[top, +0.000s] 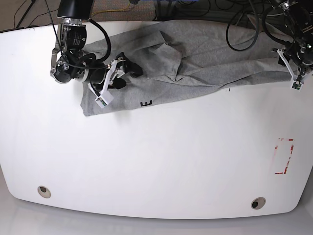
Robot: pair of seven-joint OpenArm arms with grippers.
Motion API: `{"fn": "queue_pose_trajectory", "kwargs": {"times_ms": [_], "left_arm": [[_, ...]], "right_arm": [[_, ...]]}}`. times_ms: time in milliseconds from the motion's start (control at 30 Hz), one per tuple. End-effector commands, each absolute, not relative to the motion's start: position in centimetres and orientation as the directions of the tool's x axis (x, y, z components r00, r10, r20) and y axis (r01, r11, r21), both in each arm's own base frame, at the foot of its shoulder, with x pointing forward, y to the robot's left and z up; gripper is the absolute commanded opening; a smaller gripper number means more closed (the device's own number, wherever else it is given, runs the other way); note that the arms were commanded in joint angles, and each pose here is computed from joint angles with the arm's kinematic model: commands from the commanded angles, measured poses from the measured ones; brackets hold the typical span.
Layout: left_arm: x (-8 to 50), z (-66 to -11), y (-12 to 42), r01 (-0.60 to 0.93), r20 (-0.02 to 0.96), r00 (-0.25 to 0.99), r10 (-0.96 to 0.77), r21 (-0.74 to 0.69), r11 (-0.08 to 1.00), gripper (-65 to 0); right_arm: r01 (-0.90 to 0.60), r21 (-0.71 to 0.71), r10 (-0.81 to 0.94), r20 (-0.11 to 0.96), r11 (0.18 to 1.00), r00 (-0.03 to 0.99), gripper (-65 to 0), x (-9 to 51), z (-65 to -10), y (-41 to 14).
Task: Layout the t-shirt on the table in an organized manner, then fold the t-shirt properly
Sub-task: 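Lift the shirt's edge with the left gripper and pull it away, then lower the shirt's edge with the left gripper and release it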
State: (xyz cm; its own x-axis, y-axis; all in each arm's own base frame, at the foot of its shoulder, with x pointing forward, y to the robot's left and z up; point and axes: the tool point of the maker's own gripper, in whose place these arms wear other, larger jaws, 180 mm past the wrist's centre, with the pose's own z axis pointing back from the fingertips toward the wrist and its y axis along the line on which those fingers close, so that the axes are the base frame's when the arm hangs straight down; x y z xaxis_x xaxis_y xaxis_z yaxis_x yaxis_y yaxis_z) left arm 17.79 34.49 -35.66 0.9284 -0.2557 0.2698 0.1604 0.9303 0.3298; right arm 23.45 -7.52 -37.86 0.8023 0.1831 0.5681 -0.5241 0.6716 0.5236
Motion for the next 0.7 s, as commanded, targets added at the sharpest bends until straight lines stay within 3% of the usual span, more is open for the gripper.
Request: {"fn": "queue_pose_trajectory", "kwargs": {"times_ms": [0,67,167,300,367,667], "left_arm": [[18.3,-35.3,34.4,0.158,0.303,0.914,-0.268,0.342,0.926,-41.5],[18.7,-35.3,34.2,0.154,0.325,0.906,-0.271,0.344,0.926,-48.3],[18.5,-36.1,34.2,0.148,0.325,0.906,-0.27,0.353,0.924,-57.1],[18.6,-37.2,33.7,0.164,0.318,0.905,-0.284,0.356,0.92,-58.2],[18.6,-38.0,33.5,0.179,0.31,0.904,-0.294,0.349,0.92,-58.2],[17.3,-41.6,33.2,0.189,0.253,0.932,-0.258,0.267,0.945,-58.3]], "right_arm": [[-0.552,0.503,0.174,0.614,0.665,0.77,-23.8,24.0,-36.4,-7.5],[-0.566,0.49,0.183,0.627,0.663,0.757,-31.4,23.9,-36.0,-7.3],[-0.581,0.477,0.192,0.64,0.659,0.744,-48.2,24.0,-35.5,-7.0],[-0.589,0.474,0.204,0.639,0.654,0.741,-63.1,24.0,-35.6,-6.7],[-0.587,0.463,0.212,0.637,0.664,0.741,-64.5,24.1,-35.8,-6.8],[-0.582,0.413,0.277,0.594,0.7,0.755,-59.9,23.9,-39.2,-6.4]]}}
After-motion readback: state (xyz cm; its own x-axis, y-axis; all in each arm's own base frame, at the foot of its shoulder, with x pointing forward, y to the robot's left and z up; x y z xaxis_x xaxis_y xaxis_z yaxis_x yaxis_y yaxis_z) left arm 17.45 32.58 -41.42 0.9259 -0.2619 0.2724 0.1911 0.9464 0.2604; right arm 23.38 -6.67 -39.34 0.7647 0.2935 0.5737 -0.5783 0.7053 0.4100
